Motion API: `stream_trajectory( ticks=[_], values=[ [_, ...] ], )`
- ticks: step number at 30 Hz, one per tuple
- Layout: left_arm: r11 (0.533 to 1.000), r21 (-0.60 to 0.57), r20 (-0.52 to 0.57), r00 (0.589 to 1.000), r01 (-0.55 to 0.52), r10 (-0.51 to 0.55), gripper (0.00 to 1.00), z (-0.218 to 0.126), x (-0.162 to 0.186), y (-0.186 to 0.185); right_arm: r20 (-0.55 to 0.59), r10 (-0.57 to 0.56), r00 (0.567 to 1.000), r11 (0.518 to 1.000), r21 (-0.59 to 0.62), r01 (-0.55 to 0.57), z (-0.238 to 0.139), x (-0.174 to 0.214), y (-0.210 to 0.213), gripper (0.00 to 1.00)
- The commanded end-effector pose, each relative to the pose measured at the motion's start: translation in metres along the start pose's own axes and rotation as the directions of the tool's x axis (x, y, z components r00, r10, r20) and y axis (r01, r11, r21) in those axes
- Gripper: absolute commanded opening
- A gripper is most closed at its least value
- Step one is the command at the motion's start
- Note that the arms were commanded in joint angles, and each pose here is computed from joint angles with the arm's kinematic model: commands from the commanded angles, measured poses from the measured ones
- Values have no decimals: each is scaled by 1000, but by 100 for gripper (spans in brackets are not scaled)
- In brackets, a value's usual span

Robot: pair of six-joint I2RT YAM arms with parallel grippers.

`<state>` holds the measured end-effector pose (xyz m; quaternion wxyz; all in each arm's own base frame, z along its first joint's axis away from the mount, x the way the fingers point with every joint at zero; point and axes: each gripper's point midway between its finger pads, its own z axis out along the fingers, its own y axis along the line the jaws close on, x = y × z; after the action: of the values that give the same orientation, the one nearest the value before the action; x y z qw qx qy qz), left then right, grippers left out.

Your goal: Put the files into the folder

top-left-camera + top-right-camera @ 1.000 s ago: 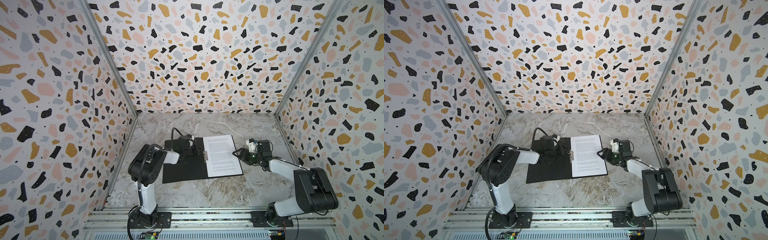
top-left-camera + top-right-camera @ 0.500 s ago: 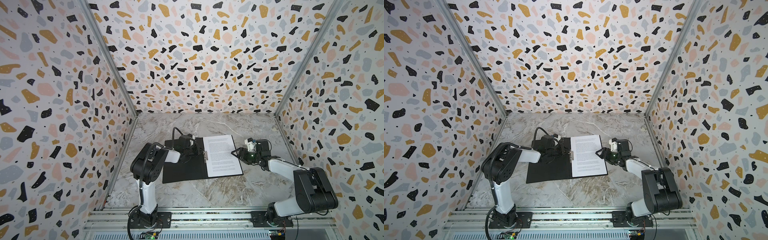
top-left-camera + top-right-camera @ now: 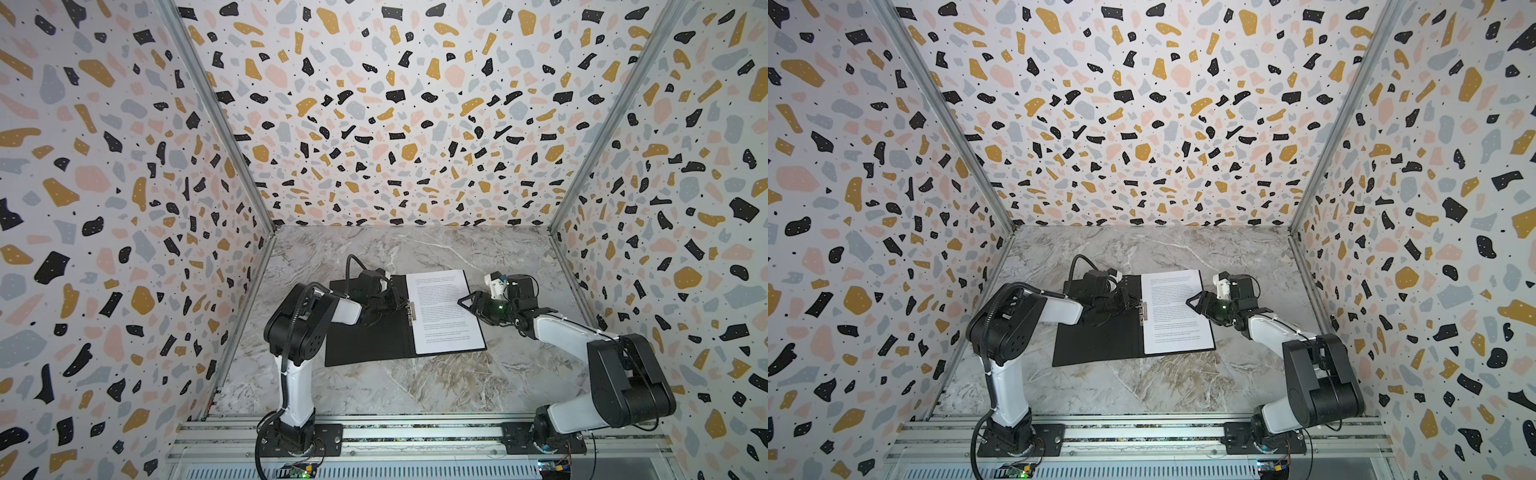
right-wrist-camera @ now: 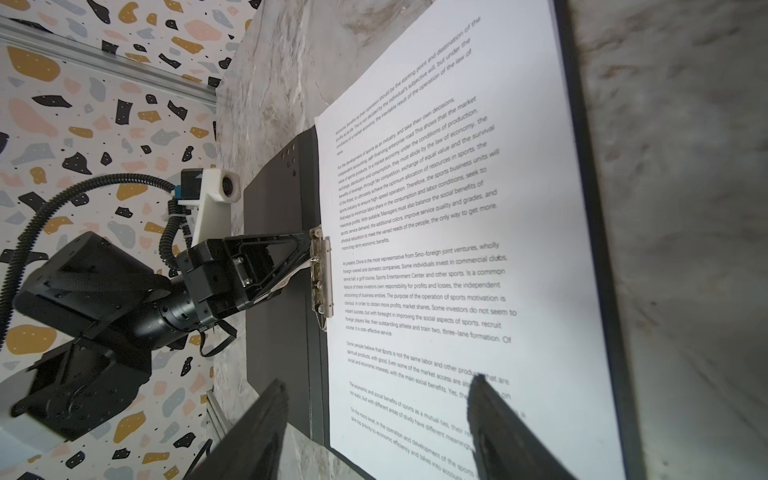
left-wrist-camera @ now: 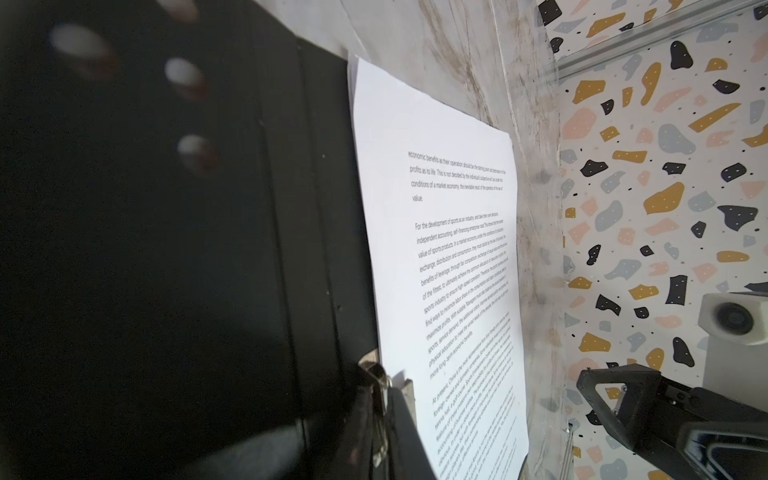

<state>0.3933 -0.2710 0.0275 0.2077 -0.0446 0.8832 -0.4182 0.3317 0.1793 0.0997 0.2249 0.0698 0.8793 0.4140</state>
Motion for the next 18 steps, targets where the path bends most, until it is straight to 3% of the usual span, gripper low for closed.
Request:
stream_trajectory(
  ticks=[1,18],
  values=[
    [999,-44,-13,1000,-22,22,12,4,1,10,-12,-4,1000,999,-41,3,3,-4,24,68],
    [998,-64,-18,1000,-20,19,12,7,4,17,-234,134,963,971,-164,-175,66,35,82,46]
  ],
)
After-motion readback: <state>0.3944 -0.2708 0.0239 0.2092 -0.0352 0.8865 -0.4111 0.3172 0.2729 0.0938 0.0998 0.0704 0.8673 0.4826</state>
